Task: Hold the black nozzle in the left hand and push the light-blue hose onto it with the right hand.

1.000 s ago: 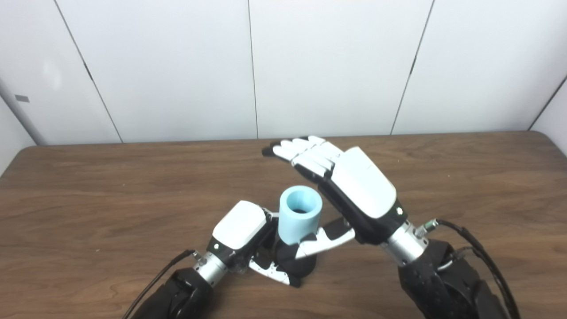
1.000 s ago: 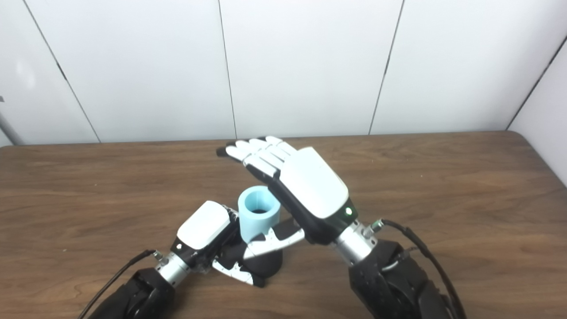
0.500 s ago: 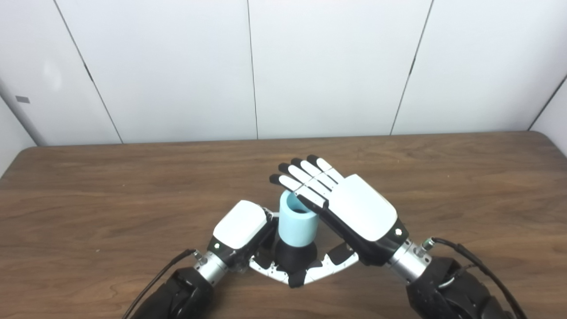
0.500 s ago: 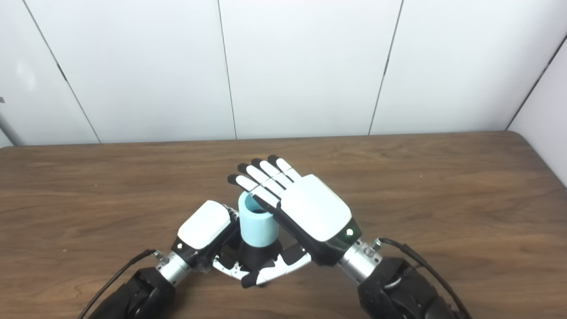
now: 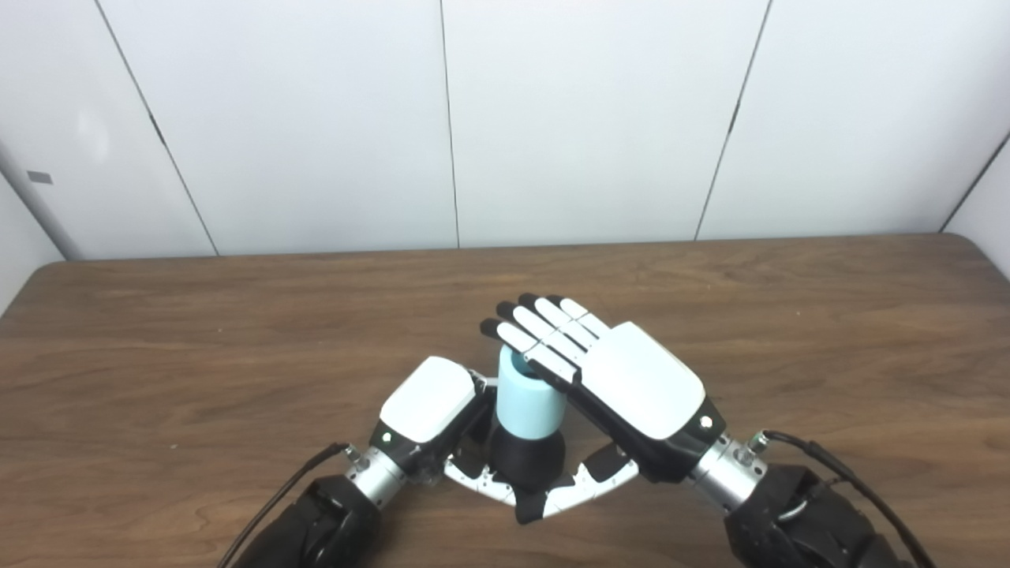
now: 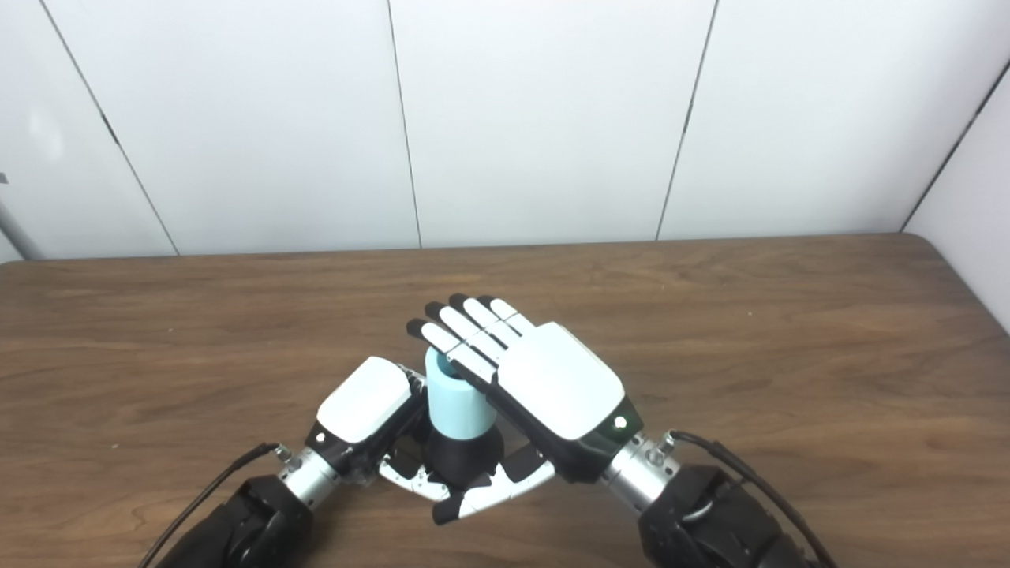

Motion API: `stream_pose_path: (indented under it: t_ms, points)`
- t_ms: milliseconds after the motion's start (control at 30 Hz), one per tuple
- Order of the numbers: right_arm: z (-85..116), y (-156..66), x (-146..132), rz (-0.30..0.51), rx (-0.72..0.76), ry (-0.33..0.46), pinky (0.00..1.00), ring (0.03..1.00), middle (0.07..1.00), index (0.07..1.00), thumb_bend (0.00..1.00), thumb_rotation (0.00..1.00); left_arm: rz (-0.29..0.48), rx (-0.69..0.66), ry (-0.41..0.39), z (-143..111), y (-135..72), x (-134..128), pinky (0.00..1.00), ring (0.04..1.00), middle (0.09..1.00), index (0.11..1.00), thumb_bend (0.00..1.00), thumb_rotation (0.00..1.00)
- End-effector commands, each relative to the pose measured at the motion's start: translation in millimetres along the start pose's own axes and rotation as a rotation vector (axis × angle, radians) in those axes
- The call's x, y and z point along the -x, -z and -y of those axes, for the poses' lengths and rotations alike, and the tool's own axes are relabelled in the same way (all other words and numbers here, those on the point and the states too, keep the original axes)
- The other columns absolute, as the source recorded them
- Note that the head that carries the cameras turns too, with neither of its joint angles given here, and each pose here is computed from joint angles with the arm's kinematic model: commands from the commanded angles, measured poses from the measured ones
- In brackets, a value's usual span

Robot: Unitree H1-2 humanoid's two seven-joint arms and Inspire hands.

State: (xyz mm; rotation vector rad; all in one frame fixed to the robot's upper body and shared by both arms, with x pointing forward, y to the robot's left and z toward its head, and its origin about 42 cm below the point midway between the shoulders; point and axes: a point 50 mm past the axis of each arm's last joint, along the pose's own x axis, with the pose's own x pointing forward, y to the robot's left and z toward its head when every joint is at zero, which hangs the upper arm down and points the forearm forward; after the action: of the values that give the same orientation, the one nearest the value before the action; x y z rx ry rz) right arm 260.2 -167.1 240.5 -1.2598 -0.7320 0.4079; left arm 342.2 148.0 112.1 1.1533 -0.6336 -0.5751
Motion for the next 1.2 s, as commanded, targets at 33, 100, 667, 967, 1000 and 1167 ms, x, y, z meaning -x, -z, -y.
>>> stream_pose_path:
  t_ms: [33,100,667,967,1000,1167]
  points:
    - [5.4,-8.8,3.6,0.065,0.03,0.002,0.96,0.953,0.959,0.939,0.91,0.8,-0.071,0.072,0.133,50.6,-6.7,35.5,0.08,0.119,0.191,0.481,0.52,0.04]
    - [3.8,-10.0,5.5,0.071,0.039,-0.016,0.95,0.946,0.952,0.927,0.91,0.78,-0.072,0.074,0.133,50.4,-6.9,35.8,0.08,0.12,0.194,0.481,0.52,0.04]
    - [-9.6,-9.1,10.3,0.124,0.073,-0.062,0.79,0.796,0.803,0.759,0.9,0.75,-0.071,0.077,0.134,49.7,-7.0,35.1,0.08,0.123,0.199,0.481,0.52,0.04]
    - [-23.8,-5.0,13.1,0.06,0.119,-0.236,0.87,0.932,0.947,0.893,0.9,0.82,-0.07,0.072,0.13,48.2,-8.1,36.2,0.08,0.121,0.195,0.481,0.52,0.04]
    - [-24.6,-4.4,13.2,0.055,0.12,-0.241,0.88,0.94,0.954,0.899,0.9,0.81,-0.07,0.073,0.129,48.1,-8.2,36.4,0.08,0.121,0.195,0.481,0.52,0.04]
    - [-26.5,-1.8,12.4,0.035,0.133,-0.257,0.93,0.965,0.978,0.922,0.89,0.82,-0.07,0.075,0.131,48.2,-7.8,36.8,0.08,0.12,0.194,0.481,0.52,0.04]
